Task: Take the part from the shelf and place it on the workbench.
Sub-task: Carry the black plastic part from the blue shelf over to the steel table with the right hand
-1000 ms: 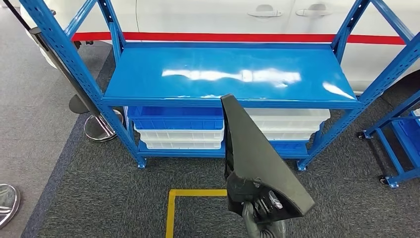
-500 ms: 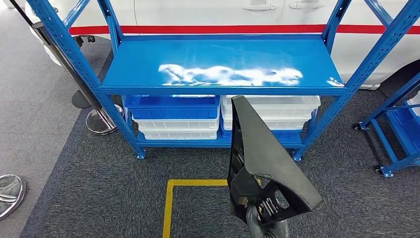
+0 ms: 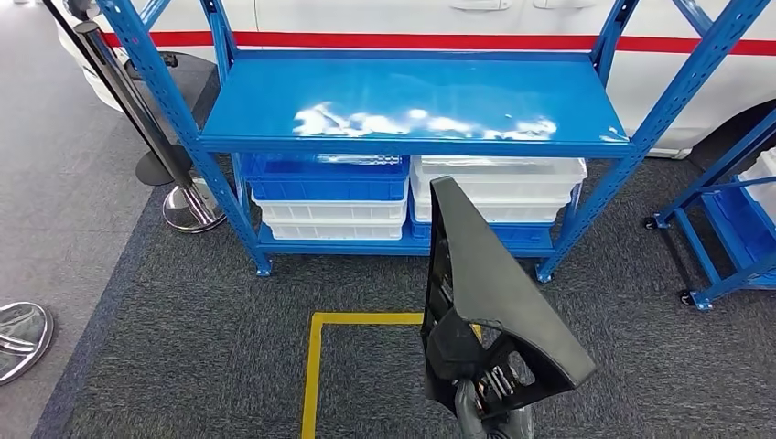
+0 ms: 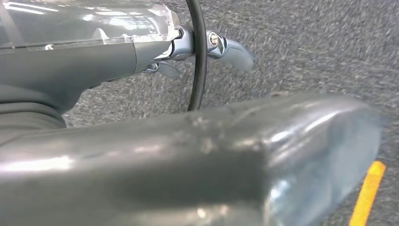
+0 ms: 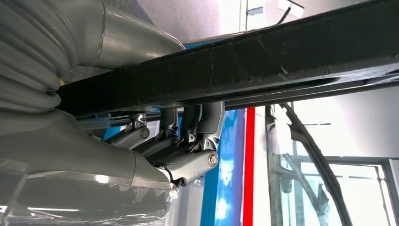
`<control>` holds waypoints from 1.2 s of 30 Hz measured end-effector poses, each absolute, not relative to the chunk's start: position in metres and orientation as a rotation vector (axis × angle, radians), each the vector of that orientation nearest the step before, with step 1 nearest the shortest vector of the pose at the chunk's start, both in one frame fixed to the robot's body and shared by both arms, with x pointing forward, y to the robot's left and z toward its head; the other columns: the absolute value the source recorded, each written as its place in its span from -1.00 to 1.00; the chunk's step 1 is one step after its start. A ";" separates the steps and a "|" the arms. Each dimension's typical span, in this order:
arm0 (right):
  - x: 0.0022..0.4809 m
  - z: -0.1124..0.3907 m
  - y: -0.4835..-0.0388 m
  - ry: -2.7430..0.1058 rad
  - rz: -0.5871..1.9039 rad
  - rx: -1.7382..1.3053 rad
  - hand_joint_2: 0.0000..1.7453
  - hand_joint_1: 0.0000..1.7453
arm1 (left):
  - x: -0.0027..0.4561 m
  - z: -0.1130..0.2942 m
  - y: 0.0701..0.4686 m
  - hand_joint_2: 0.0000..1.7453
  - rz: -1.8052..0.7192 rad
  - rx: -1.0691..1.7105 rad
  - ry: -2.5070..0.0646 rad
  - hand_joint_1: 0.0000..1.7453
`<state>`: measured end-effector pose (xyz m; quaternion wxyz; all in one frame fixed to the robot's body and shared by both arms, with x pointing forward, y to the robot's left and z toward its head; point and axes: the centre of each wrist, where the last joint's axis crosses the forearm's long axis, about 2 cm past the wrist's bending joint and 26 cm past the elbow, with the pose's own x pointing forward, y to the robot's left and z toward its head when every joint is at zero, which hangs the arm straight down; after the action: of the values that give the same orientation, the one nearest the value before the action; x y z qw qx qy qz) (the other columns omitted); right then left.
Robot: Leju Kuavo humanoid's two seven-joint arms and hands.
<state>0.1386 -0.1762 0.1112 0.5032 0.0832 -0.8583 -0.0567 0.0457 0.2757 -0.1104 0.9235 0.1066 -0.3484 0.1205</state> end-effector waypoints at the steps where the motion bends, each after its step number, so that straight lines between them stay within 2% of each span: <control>1: 0.139 0.111 -0.176 -2.073 -0.137 0.200 1.00 1.00 | 0.046 -0.110 0.276 -1.00 0.247 0.218 -0.715 -1.00; 36: 0.131 0.110 -0.178 -2.042 -0.182 0.234 1.00 1.00 | 0.047 -0.110 0.279 -1.00 0.221 0.208 -0.721 -1.00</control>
<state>0.1307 -0.1780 0.1102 0.5134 0.0972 -0.8493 -0.0757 0.0466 0.2793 -0.1105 0.9244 0.1015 -0.3516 0.1075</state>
